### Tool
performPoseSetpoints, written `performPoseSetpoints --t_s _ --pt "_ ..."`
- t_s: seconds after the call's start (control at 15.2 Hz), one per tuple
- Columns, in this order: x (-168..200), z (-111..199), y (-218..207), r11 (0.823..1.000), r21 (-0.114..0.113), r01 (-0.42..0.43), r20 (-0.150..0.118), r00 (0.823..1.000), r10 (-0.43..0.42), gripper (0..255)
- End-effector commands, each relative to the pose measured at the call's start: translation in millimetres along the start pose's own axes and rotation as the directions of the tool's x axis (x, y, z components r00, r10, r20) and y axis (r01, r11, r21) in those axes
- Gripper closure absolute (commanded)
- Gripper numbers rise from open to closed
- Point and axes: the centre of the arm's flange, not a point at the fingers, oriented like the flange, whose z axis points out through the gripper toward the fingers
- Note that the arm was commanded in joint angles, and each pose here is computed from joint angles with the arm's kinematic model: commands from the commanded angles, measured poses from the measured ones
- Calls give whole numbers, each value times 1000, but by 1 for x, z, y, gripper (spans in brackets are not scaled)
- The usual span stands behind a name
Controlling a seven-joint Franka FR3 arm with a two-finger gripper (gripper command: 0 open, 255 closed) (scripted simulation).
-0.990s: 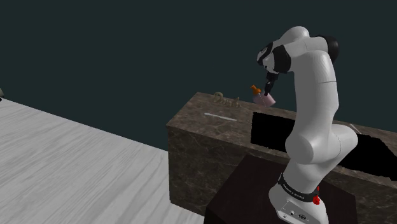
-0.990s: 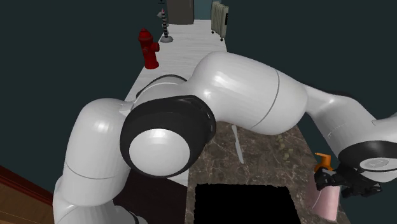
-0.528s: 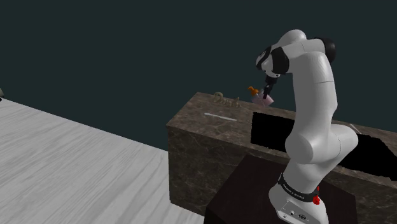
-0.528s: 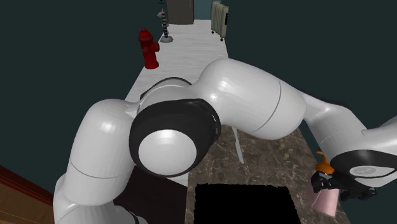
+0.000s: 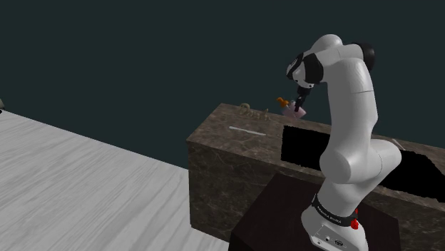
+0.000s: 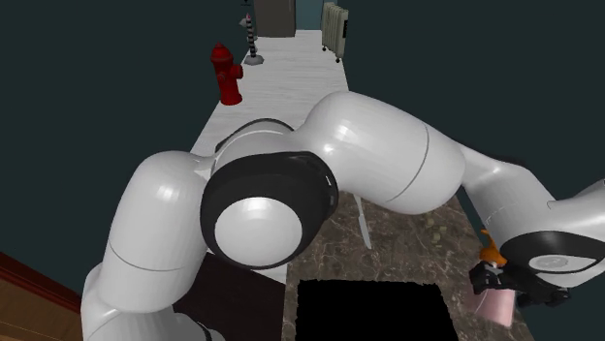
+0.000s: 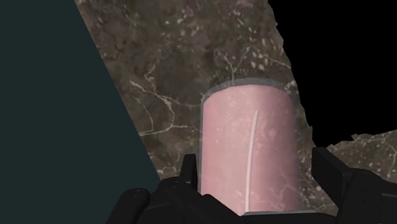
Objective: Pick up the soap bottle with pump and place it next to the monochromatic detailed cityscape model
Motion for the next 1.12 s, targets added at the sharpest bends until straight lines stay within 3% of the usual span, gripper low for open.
performPoseSetpoints --t_s 0.0,0.26,0.53,1.06 --pt "-1 5 0 1000 8 -1 6 1000 0 0" --pt "0 6 -2 1000 8 -1 6 1000 0 0" --pt "0 -44 -2 1000 8 -1 6 1000 0 0" --pt "0 -44 -2 1000 8 -1 6 1000 0 0"
